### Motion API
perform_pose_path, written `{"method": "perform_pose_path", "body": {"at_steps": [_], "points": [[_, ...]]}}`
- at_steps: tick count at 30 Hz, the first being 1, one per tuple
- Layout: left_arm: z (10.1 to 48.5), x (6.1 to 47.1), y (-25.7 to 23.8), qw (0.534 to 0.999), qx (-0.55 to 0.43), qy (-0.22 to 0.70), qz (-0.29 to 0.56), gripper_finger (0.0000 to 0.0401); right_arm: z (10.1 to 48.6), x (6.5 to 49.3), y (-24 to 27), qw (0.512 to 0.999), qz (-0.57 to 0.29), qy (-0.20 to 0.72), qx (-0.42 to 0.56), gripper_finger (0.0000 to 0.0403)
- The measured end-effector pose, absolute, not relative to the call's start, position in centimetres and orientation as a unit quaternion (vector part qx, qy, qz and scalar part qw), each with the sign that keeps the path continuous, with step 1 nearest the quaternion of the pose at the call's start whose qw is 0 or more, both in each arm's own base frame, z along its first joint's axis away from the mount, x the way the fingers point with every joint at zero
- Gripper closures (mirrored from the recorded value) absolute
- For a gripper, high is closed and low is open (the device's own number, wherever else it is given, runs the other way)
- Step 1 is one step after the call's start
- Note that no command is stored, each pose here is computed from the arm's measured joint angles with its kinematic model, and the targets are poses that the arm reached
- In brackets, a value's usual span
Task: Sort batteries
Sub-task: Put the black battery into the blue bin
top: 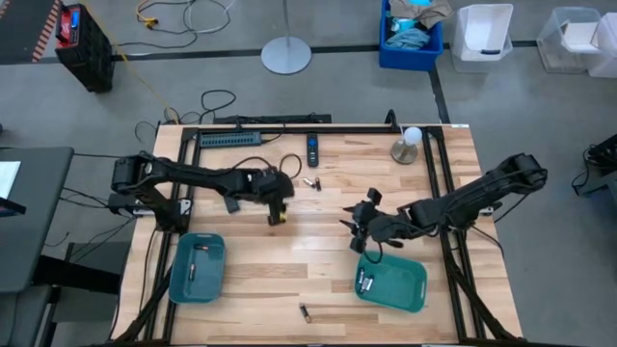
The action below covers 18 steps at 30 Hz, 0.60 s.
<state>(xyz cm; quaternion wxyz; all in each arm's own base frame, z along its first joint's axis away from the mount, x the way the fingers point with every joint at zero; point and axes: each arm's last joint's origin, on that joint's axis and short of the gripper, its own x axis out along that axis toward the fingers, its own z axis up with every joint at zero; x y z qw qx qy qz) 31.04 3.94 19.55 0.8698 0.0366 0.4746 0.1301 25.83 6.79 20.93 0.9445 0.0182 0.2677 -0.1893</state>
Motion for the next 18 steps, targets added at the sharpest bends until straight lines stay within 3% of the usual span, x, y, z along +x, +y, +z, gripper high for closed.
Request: {"method": "perform_pose_path", "body": {"at_steps": [5, 11, 18], "points": [[19.9, 31.9, 0.8, 0.893, 0.088, 0.441, -0.003, 0.0205, 20.6, 26.3, 6.0, 0.94, -0.199, 0.276, 0.017, 0.0221], [20.2, 31.8, -4.5, 0.882, 0.143, 0.392, -0.218, 0.0205, 20.9, 26.5, 5.1, 0.94, -0.21, 0.269, 0.015, 0.0221], [20.5, 32.2, -9.1, 0.894, 0.165, 0.322, -0.263, 0.0205, 21.0, 26.6, 4.5, 0.939, -0.214, 0.269, 0.001, 0.0221]]}}
